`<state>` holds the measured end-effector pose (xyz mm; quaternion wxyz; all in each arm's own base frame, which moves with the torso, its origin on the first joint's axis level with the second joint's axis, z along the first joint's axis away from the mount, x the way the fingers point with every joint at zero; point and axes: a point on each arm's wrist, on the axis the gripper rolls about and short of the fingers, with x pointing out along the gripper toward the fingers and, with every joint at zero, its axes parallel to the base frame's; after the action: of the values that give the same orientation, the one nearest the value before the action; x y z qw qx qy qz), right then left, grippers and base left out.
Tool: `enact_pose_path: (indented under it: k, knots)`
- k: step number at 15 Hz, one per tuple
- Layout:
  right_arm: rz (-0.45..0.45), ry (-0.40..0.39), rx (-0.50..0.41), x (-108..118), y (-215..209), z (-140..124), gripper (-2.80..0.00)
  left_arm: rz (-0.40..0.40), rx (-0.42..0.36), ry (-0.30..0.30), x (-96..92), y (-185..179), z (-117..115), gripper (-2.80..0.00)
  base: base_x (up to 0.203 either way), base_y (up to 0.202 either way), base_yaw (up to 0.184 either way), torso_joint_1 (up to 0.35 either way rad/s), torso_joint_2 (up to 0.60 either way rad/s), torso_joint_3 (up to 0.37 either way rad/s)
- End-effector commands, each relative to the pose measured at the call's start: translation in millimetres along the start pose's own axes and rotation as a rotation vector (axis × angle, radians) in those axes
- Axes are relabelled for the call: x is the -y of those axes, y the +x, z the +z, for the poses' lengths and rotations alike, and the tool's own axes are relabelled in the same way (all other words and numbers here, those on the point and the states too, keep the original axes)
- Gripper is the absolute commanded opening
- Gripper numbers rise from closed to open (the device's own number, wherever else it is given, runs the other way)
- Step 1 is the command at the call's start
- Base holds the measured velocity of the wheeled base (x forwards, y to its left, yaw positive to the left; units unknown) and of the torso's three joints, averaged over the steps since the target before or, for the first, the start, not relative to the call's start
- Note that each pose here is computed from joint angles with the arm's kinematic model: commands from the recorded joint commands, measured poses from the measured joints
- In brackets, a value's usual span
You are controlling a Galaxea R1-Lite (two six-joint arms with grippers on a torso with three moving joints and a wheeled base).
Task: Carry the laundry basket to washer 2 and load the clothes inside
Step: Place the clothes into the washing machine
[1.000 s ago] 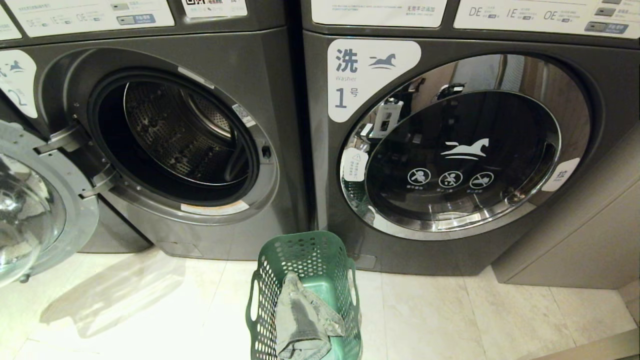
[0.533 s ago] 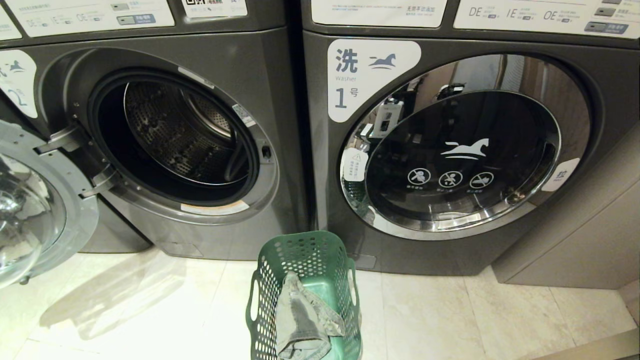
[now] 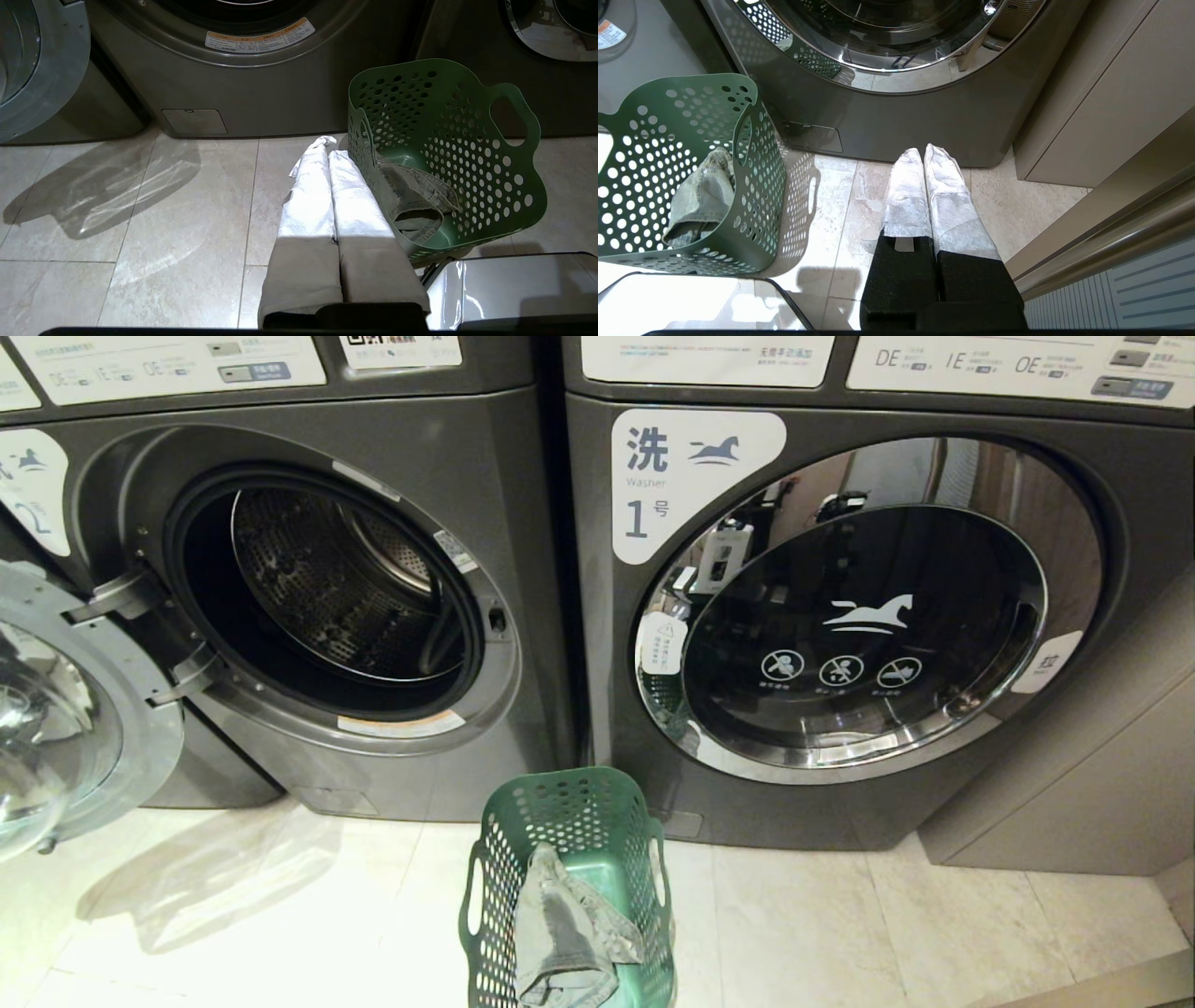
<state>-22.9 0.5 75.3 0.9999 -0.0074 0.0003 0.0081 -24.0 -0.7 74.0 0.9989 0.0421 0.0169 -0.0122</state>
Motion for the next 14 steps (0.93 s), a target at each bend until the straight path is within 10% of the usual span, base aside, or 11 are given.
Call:
enact_pose_path:
  k: [1, 14]
  knots:
    - [0.001, 0.000, 0.001, 0.0, 0.0, 0.0, -2.80, 0.001, 0.014, 0.006, 0.0, 0.9, -0.3, -2.80, 0.000, 0.000, 0.000, 0.000, 0.00, 0.000]
    - [0.001, 0.000, 0.001, 0.0, 0.0, 0.0, -2.80, -0.002, 0.018, 0.003, 0.1, 1.0, -0.2, -2.80, 0.000, 0.027, 0.000, 0.000, 0.00, 0.001]
